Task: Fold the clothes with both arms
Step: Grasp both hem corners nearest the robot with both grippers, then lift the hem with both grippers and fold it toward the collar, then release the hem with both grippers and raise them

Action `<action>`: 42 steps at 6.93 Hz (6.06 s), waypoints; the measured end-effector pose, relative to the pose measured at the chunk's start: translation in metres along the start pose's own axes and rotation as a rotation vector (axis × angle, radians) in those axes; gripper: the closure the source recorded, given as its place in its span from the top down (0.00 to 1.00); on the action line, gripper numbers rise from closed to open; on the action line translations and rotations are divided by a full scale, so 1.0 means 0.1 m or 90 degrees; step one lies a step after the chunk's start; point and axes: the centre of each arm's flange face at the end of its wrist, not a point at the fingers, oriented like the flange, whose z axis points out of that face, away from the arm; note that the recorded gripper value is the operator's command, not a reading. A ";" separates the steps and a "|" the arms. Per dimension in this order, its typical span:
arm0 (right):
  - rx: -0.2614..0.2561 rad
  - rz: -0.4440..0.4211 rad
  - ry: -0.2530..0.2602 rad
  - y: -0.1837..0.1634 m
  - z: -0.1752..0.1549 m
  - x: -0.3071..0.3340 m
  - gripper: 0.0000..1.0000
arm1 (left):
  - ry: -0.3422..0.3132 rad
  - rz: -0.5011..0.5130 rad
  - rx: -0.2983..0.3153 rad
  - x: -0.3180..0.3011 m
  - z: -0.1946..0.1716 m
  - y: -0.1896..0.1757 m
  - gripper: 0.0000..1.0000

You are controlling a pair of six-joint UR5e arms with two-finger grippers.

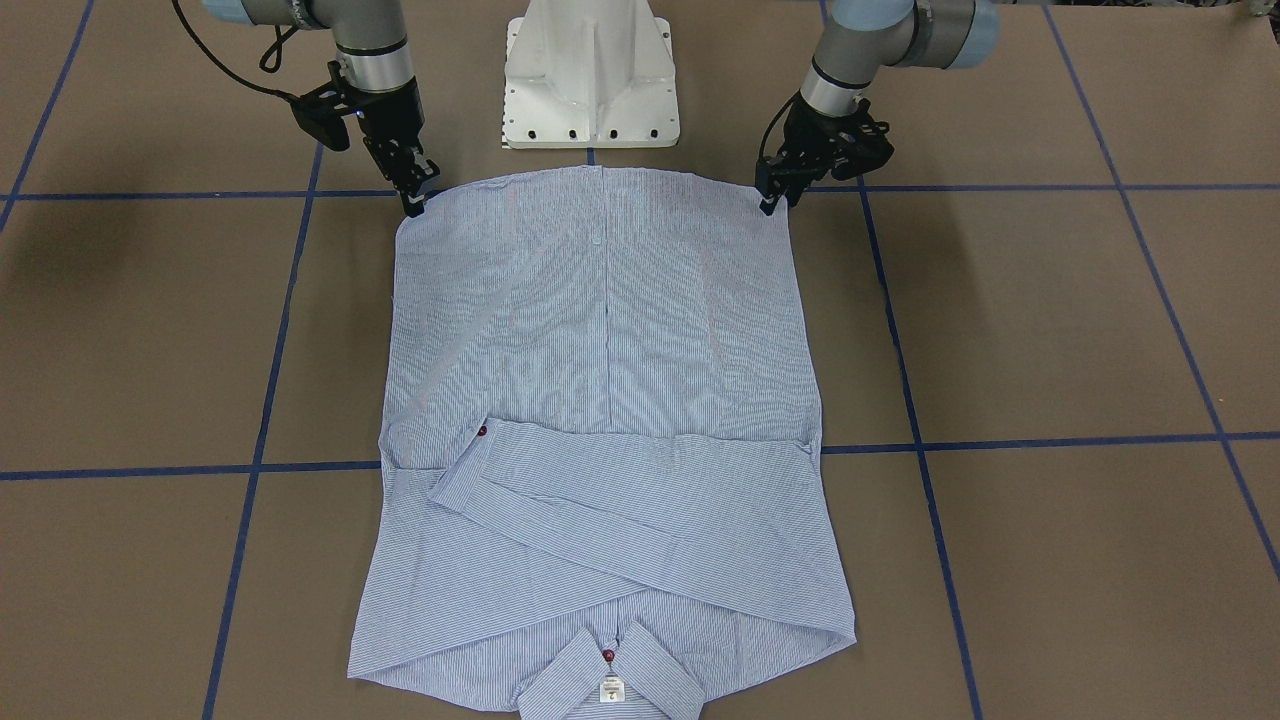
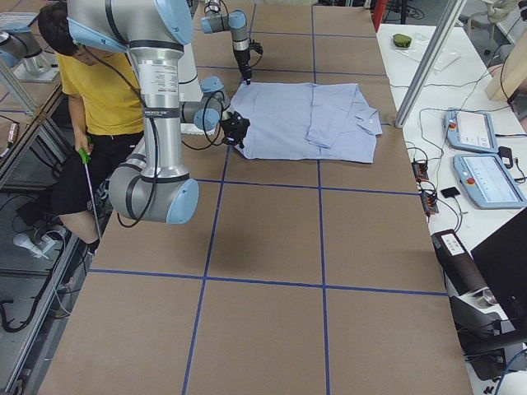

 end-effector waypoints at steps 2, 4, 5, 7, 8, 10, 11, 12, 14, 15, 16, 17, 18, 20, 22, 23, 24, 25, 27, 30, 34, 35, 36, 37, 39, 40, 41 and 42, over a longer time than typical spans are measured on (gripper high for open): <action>-0.002 -0.001 -0.001 0.02 0.00 -0.01 0.00 | -0.008 -0.004 0.000 0.00 0.00 0.03 0.00; -0.007 0.003 -0.009 0.03 -0.07 -0.06 0.00 | -0.001 -0.001 -0.008 0.06 -0.13 0.11 0.00; -0.012 0.007 -0.018 0.00 -0.17 -0.09 0.00 | 0.015 0.000 -0.016 0.15 -0.32 0.15 0.00; -0.015 0.004 -0.017 -0.04 -0.42 -0.07 0.00 | 0.039 -0.005 -0.049 0.29 -0.79 0.18 0.00; -0.020 -0.003 -0.011 -0.01 -0.57 -0.03 0.00 | 0.041 -0.015 -0.070 0.33 -1.05 0.09 0.00; -0.052 -0.017 -0.008 0.05 -0.97 0.12 0.00 | 0.054 -0.040 -0.085 0.28 -1.55 -0.09 0.00; -0.069 -0.018 -0.006 0.10 -1.12 0.19 0.00 | 0.055 -0.058 -0.094 0.22 -1.70 -0.11 0.00; -0.085 -0.014 -0.014 0.11 -1.30 0.20 0.00 | 0.053 -0.074 -0.106 0.21 -1.77 -0.10 0.00; -0.073 0.025 -0.059 -0.04 -1.51 0.05 0.00 | 0.066 -0.101 -0.089 0.30 -1.76 -0.26 0.00; -0.049 0.046 -0.094 -0.11 -1.54 -0.07 0.00 | 0.078 -0.123 -0.058 0.38 -1.73 -0.50 0.00; -0.021 0.069 -0.130 -0.17 -1.56 -0.19 0.00 | 0.086 -0.144 -0.028 0.44 -1.69 -0.74 0.00; 0.009 0.095 -0.162 -0.25 -1.55 -0.31 0.00 | 0.100 -0.167 0.008 0.52 -1.66 -0.99 0.00; 0.032 0.126 -0.187 -0.36 -1.55 -0.46 0.00 | 0.116 -0.190 0.050 0.62 -1.60 -1.21 0.00; 0.079 0.201 -0.218 -0.57 -1.36 -0.82 0.00 | 0.142 -0.214 0.102 0.78 -1.55 -1.45 0.00; 0.137 0.233 -0.244 -0.71 -1.15 -1.04 0.00 | 0.161 -0.221 0.124 1.01 -1.52 -1.66 0.00; 0.159 0.237 -0.258 -0.73 -1.11 -1.08 0.00 | 0.166 -0.223 0.127 1.16 -1.46 -1.73 0.00; 0.176 0.239 -0.276 -0.73 -1.11 -1.09 0.00 | 0.169 -0.224 0.125 1.25 -1.45 -1.77 0.00; 0.186 0.240 -0.296 -0.68 -1.13 -1.12 0.00 | 0.171 -0.223 0.127 1.27 -1.49 -1.84 0.00; 0.218 0.240 -0.309 -0.95 -1.12 -1.37 0.00 | 0.161 -0.185 0.160 1.36 -1.45 -2.17 0.00; 0.203 0.249 -0.293 -1.63 -0.36 -1.73 0.00 | 0.071 -0.019 0.212 1.55 -0.84 -2.80 0.00; 0.186 0.273 -0.262 -2.09 0.32 -2.21 0.00 | 0.062 0.100 0.233 1.74 -0.26 -3.32 0.00; 0.178 0.277 -0.262 -2.14 0.46 -2.30 0.00 | 0.054 0.117 0.235 1.85 -0.17 -3.40 0.00; 0.176 0.277 -0.258 -2.15 0.57 -2.38 0.00 | 0.048 0.124 0.238 1.92 -0.09 -3.49 0.01; 0.179 0.277 -0.251 -2.14 0.67 -2.45 0.00 | 0.045 0.126 0.241 1.93 0.00 -3.59 0.05; 0.192 0.274 -0.230 -2.18 0.94 -2.56 0.00 | 0.037 0.128 0.247 1.90 0.14 -3.78 0.31; 0.195 0.277 -0.230 -2.24 1.03 -2.59 0.46 | 0.036 0.129 0.250 1.90 0.15 -3.83 0.43; 0.197 0.281 -0.233 -2.30 1.10 -2.64 0.66 | 0.034 0.131 0.253 1.90 0.15 -3.87 0.44; 0.200 0.285 -0.235 -2.34 1.13 -2.77 0.75 | 0.032 0.135 0.257 1.89 0.11 -3.94 0.44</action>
